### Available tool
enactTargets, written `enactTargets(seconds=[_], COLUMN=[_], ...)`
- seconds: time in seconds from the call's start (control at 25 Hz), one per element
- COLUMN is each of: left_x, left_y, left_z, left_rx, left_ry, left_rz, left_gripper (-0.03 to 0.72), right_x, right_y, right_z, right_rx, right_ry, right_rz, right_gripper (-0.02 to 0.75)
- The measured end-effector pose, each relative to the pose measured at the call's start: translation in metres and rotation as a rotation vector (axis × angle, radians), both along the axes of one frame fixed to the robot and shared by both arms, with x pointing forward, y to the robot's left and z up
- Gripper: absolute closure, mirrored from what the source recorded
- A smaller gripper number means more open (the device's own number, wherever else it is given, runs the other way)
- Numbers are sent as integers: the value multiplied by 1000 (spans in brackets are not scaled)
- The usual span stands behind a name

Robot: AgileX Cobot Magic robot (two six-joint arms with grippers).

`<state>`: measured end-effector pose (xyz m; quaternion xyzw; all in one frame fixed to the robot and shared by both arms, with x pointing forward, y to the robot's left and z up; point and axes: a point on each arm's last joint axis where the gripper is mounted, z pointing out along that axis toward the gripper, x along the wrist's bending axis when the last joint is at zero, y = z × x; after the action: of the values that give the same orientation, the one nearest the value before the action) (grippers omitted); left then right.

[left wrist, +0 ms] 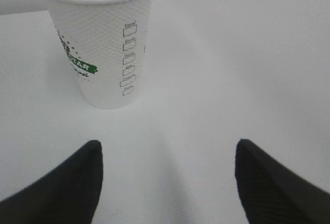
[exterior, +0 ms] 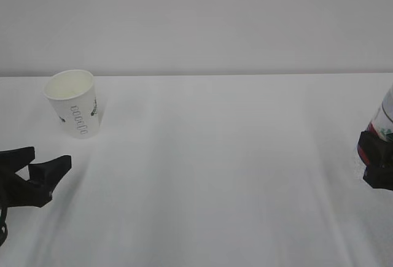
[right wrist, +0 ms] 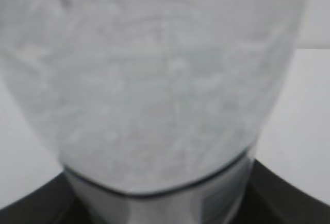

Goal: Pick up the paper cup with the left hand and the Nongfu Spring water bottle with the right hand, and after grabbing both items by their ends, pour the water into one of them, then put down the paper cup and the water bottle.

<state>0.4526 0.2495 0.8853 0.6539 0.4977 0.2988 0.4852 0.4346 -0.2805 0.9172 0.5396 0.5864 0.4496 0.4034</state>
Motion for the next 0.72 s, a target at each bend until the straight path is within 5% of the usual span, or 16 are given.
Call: enactTargets(seconds=[0.16,0.48,0.72], left_x=[0,7,12], left_y=[0,-1,-2], left_z=[0,1,-5], left_rx=[59,73,75], left_ry=[-23,-45,-29], left_rz=[-22,-25,-26], left_gripper=[99,98,7], right_x=[0,0,0], right_y=[0,0,0], right_z=[0,0,0], right_rx=[2,2,2], right_ry=[0,1,1], right_rz=[0,0,0], right_gripper=[289,289,289])
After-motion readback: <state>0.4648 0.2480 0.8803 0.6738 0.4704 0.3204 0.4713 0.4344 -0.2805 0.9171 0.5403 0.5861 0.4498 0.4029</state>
